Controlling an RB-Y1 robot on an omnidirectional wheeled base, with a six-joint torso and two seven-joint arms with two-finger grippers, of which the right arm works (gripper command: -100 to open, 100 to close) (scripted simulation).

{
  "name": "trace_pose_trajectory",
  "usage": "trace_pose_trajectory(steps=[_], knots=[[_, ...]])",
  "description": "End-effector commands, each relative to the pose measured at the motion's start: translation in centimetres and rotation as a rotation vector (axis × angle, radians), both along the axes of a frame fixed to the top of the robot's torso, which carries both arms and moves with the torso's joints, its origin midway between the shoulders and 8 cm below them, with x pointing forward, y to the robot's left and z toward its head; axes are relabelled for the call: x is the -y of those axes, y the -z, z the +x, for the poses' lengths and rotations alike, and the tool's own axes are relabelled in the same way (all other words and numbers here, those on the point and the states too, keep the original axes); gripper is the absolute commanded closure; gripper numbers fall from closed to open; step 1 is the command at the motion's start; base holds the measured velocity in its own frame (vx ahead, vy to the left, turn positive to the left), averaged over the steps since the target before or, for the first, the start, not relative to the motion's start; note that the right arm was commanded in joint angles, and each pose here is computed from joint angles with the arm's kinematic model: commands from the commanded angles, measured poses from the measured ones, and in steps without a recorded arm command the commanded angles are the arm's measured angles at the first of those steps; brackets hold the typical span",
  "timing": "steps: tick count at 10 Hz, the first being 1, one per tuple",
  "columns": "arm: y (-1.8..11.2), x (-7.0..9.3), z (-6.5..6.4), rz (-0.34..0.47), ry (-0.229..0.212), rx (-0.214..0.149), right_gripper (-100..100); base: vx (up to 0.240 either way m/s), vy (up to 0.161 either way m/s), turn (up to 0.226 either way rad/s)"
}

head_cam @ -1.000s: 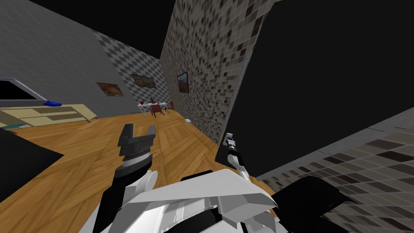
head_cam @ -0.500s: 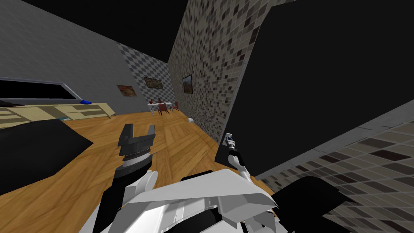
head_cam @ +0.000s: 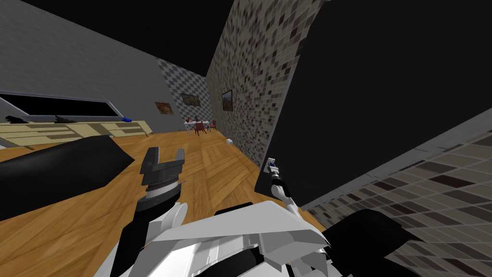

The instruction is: Pull the door open

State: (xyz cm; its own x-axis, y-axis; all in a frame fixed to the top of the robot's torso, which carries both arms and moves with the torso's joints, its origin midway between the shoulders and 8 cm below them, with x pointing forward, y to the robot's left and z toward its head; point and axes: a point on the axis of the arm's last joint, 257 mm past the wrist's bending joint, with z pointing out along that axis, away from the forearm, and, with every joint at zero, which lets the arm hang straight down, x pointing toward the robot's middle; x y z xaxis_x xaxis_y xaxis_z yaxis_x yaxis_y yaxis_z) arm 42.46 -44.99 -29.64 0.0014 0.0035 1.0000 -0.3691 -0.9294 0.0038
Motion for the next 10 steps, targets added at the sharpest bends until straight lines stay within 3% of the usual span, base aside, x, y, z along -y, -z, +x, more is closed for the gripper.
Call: trace_pose_trajectory(steps=[1, 10], knots=[[0.0, -0.5, 0.0, 0.002, -0.021, 0.001, 100, -0.206, -0.027, 0.129], [0.0, -1.8, -0.4, 0.002, -0.08, 0.0, 100, -0.179, -0.016, 0.093]])
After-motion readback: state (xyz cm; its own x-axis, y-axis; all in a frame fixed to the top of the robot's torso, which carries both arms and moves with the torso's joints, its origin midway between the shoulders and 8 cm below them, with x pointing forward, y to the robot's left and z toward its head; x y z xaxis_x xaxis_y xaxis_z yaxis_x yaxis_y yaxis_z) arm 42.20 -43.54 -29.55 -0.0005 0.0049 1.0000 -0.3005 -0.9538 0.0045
